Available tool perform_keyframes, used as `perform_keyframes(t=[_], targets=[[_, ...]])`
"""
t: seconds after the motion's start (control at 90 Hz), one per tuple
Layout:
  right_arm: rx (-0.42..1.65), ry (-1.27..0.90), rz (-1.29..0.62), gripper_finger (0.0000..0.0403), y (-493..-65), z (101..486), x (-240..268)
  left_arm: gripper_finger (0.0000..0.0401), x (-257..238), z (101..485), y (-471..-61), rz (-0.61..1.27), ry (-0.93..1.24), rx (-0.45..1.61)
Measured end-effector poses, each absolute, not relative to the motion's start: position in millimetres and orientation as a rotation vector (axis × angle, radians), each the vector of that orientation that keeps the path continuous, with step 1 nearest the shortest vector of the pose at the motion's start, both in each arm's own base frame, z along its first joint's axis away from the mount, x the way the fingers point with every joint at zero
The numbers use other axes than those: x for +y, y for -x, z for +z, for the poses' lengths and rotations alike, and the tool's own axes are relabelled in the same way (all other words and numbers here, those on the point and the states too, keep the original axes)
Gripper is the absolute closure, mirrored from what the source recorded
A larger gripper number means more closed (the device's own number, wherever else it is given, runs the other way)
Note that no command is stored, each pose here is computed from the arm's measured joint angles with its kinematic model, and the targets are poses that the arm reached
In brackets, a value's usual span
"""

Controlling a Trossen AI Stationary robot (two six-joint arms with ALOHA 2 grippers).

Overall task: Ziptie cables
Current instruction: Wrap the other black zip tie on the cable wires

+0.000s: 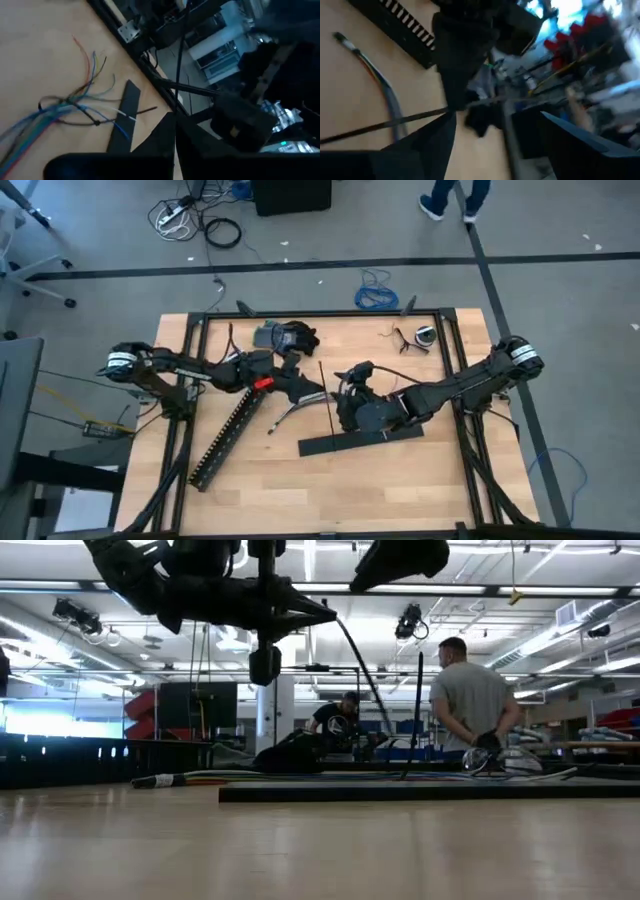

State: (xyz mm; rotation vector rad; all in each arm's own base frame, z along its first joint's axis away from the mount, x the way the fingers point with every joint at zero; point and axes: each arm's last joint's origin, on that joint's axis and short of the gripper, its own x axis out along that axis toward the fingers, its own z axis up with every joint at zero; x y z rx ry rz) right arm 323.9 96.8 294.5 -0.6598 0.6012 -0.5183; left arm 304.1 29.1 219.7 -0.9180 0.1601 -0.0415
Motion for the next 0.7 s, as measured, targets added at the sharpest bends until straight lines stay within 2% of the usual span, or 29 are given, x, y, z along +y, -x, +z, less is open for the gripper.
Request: perform_keyframes(t=[0.244, 0.356, 0.556, 0.7], targets=[[0.581, 0.437, -0.532, 0.0155, -323.7, 290.3, 92.3, 0.0401, 29.5, 219.4, -302.8, -0.044, 0.813, 0.173], [0.615, 0.379, -0.427, 0.0164, -325.4, 287.4, 90.0, 0.0401, 28.9, 219.8, -302.7, -0.070, 0.762, 0.175], [0.719, 0.236, -0.099, 0.0182, -328.7, 281.8, 78.3, 0.0401, 25.7, 228.1, -300.4, -0.207, 0.590, 0.149], [0.730, 0.158, -0.027, 0.0197, -326.0, 289.9, 58.1, 0.0401, 22.9, 238.8, -296.2, -0.377, 0.444, 0.102]])
